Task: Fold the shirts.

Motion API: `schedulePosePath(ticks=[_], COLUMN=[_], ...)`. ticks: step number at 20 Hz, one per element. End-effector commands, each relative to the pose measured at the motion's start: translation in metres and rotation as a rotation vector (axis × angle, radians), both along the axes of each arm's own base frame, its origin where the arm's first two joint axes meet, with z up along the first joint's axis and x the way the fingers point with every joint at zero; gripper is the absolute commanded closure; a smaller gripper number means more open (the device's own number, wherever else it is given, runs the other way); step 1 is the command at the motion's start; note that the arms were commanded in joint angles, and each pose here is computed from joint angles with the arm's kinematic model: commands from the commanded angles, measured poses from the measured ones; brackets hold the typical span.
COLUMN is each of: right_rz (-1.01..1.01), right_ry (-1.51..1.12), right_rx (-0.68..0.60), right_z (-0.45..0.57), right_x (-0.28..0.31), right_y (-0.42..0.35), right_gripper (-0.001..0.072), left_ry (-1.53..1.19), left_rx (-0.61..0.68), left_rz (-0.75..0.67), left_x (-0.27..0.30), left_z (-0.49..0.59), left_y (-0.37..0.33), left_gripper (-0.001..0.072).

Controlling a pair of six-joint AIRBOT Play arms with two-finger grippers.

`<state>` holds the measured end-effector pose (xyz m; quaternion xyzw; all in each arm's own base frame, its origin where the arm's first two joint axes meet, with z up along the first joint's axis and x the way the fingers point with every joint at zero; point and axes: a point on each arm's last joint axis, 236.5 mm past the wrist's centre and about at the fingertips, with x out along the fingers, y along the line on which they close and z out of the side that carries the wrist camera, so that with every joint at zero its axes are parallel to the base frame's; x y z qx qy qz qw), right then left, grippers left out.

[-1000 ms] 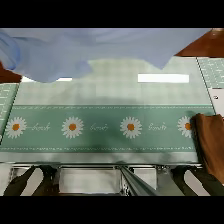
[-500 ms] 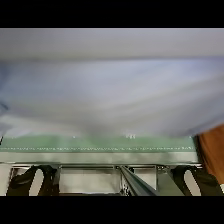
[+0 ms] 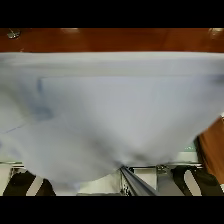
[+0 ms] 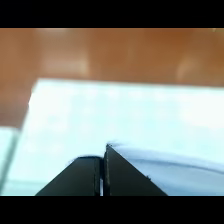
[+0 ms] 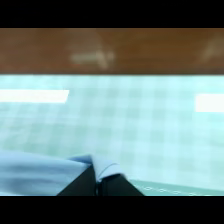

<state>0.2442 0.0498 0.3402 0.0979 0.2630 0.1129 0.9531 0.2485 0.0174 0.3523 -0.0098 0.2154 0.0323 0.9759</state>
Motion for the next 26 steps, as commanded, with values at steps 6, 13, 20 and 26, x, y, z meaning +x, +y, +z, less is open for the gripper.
schedulePosePath(ticks=[6,13,20,26], right_rz=[0.068,-0.044,-0.032,0.074], right_ry=[0.192,0.332,0.489,0.728], right_rx=[0.353,0.556,0.561,0.41], right_z=[-0.141,-0.258,-0.319,-0.351], right_x=[0.181,0.315,0.347,0.282], right_y=[-0.006,-0.032,-0.009,-0.028], right_gripper=[0.069,0.069,0.069,0.069], left_ry=[0.216,0.275,0.352,0.626], left_rx=[-0.253,-0.642,-0.803,-0.715], left_rz=[0.019,0.078,0.11,-0.05], left_x=[0.199,0.302,0.312,0.253], left_z=[-0.17,-0.276,-0.319,-0.35], left_y=[-0.007,-0.035,-0.044,-0.039], left_gripper=[0.0686,0.0686,0.0685,0.0684])
